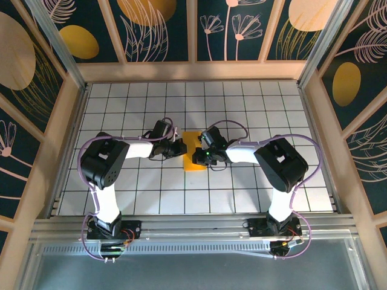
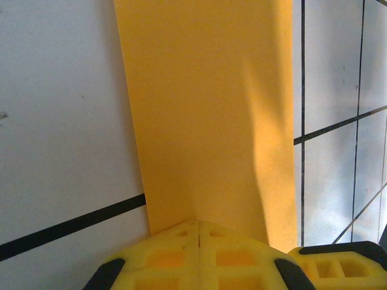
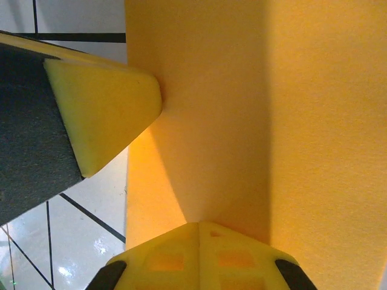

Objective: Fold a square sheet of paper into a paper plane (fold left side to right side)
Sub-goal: Fold the triangle a second time at the center of the table.

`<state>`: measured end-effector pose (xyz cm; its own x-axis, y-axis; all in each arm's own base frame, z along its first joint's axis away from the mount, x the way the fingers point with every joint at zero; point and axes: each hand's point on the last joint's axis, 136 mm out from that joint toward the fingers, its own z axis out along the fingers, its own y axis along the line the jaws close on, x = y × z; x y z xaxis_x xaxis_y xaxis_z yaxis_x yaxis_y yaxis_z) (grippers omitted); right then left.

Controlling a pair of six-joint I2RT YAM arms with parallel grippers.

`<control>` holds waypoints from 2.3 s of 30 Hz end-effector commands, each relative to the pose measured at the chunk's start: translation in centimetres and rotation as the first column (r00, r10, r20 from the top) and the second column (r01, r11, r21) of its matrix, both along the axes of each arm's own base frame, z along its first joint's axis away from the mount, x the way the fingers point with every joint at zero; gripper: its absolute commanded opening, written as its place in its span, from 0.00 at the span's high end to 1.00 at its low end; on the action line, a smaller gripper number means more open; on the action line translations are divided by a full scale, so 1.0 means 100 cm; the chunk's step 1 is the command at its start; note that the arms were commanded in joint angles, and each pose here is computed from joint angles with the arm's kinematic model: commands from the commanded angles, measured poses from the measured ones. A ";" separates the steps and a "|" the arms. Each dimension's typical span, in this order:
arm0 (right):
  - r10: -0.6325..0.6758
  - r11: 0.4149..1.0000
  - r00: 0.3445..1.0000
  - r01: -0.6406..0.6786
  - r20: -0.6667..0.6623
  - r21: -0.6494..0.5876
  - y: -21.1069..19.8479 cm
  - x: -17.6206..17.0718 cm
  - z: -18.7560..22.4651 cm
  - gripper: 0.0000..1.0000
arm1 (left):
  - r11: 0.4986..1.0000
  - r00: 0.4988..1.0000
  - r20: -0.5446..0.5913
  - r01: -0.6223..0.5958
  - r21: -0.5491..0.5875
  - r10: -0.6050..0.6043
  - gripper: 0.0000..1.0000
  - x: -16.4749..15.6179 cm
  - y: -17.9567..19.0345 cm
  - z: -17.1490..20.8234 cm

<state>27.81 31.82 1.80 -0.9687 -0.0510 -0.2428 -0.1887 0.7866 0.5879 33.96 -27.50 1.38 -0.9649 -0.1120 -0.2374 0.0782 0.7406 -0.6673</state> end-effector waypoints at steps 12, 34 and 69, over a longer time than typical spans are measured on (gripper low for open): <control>-0.109 0.992 0.992 0.113 -0.068 0.054 -0.058 -0.007 0.024 0.60 | 0.996 0.997 -0.060 0.044 0.076 -0.039 0.98 -0.021 0.000 -0.028; -0.086 0.992 0.977 0.102 -0.197 0.070 -0.051 -0.032 -0.001 0.71 | 0.996 0.997 -0.057 0.048 0.081 -0.044 0.98 -0.019 -0.001 -0.028; -0.129 0.960 0.987 0.148 -0.093 0.238 -0.036 0.048 0.021 0.67 | 0.997 0.998 -0.029 0.051 0.061 -0.049 0.97 -0.017 -0.004 -0.017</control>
<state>31.34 27.82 3.40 -0.9811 0.1499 -0.1226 0.0042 0.6493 0.7606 33.76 -28.34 1.37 -0.9612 -0.0780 -0.2646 0.1199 0.7457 -0.6554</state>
